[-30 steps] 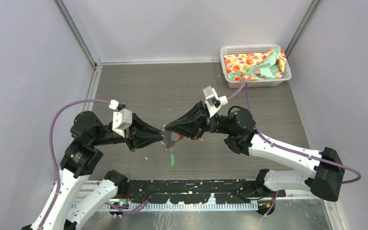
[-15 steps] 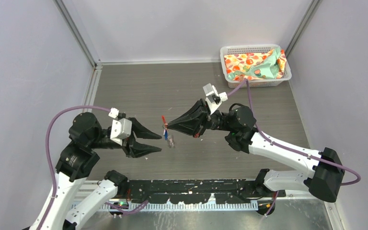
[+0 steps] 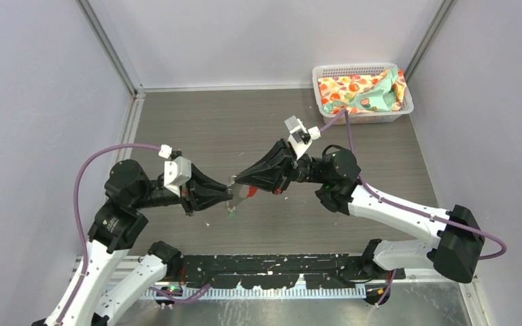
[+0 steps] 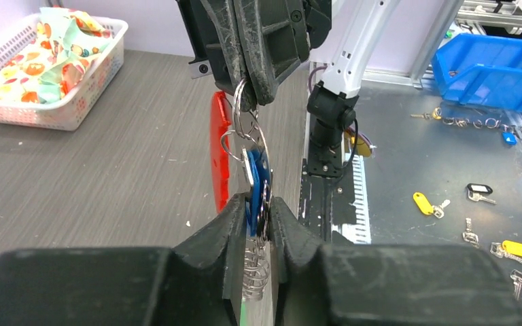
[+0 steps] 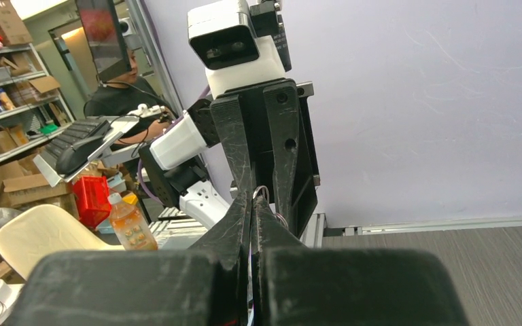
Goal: Put the keys on the keyring
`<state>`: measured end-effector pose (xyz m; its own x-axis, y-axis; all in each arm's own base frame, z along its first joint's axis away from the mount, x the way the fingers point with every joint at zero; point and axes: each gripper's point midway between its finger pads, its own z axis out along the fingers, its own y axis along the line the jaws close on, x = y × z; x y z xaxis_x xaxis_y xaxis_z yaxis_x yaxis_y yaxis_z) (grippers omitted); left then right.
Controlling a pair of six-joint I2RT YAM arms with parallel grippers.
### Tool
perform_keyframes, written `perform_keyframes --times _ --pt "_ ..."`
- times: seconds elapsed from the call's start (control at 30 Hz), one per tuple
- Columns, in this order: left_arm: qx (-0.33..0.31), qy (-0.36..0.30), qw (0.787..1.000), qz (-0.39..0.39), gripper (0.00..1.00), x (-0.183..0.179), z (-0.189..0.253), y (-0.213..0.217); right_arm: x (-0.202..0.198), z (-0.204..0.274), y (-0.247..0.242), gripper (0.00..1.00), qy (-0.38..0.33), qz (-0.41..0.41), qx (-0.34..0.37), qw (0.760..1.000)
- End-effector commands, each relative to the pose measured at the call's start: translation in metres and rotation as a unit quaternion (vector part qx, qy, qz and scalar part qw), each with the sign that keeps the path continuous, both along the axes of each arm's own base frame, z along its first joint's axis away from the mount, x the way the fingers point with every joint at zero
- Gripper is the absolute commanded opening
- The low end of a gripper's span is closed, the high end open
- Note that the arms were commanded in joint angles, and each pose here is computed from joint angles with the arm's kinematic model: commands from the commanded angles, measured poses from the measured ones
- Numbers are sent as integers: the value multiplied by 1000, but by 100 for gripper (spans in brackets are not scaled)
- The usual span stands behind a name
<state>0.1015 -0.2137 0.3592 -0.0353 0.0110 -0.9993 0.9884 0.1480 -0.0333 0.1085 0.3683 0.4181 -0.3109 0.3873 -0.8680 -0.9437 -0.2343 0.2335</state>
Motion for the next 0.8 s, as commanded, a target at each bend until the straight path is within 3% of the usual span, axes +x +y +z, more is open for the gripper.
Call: perform_keyframes --times 0.0,0.07,0.37,0.43,0.6,0.77 --pt "-22 -28 999 -38 15 -16 16 -1 -9 35 -10 1 -35 9 49 998" --pt "-18 -24 997 -73 15 -30 16 0 -8 35 -11 1 -34 8 49 998" --pt "1 -10 991 -131 45 -57 11 6 -9 36 -13 1 -31 11 48 998" --pt "7 -27 992 -120 46 -52 8 6 -9 37 -13 1 -32 14 48 998" --pt "3 -56 998 28 41 5 10 6 -11 38 -14 1 -30 18 50 998" --pt "-19 -14 999 32 41 14 15 -1 -12 39 -13 1 -28 23 50 998"
